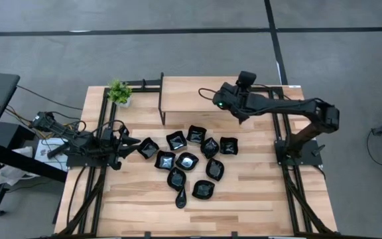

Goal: Pick & Place Mini shaped plates
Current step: Stack the black drop shaped plate on top of the black drop shaped plate on the shelf

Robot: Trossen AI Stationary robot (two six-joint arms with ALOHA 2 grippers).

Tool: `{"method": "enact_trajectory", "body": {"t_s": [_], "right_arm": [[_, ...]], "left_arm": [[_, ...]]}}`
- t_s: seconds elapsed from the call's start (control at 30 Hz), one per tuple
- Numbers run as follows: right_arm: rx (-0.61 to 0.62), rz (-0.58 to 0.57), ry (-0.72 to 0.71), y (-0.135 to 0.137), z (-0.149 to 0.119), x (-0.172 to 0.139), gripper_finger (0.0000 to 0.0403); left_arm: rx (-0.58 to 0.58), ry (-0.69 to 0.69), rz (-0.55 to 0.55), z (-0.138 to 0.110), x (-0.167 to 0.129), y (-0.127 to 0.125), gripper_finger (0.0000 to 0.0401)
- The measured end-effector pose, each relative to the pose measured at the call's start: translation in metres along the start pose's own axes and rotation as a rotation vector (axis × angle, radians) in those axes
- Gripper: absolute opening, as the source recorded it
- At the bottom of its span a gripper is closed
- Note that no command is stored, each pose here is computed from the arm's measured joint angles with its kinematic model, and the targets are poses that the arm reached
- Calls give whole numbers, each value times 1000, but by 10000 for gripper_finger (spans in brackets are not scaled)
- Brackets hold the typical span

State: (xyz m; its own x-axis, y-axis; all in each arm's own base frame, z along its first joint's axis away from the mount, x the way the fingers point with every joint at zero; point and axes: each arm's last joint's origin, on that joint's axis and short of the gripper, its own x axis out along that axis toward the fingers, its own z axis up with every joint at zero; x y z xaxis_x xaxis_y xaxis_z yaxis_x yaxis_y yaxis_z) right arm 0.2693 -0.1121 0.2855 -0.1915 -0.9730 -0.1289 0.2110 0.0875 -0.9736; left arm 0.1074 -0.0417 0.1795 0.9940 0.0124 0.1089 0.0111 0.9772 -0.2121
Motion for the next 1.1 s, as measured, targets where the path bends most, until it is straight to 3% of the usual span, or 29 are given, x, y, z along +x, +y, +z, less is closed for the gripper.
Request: {"method": "enact_trajectory", "body": {"t_s": [0.13, 0.27, 0.4, 0.5, 0.73, 1.0, 1.1], "right_arm": [[154, 58, -91, -24, -11, -20, 0], [369, 347, -287, -50, -30, -41, 0], [471, 561, -444, -64, -53, -62, 0], [526, 625, -532, -55, -73, -78, 0], [608, 817, -724, -4, -114, -113, 0], [639, 1093, -819, 29, -116, -163, 0], [544, 1187, -863, 38, -111, -188, 1]], "left_arm": [[0, 0, 0, 0, 0, 0, 112], [-1, -1, 0, 0, 0, 0, 112], [-2, -3, 0, 0, 0, 0, 112], [-2, -3, 0, 0, 0, 0, 112], [-2, -4, -1, 0, 0, 0, 112], [-2, -4, -1, 0, 0, 0, 112], [-4, -8, -1, 1, 0, 0, 112]]}}
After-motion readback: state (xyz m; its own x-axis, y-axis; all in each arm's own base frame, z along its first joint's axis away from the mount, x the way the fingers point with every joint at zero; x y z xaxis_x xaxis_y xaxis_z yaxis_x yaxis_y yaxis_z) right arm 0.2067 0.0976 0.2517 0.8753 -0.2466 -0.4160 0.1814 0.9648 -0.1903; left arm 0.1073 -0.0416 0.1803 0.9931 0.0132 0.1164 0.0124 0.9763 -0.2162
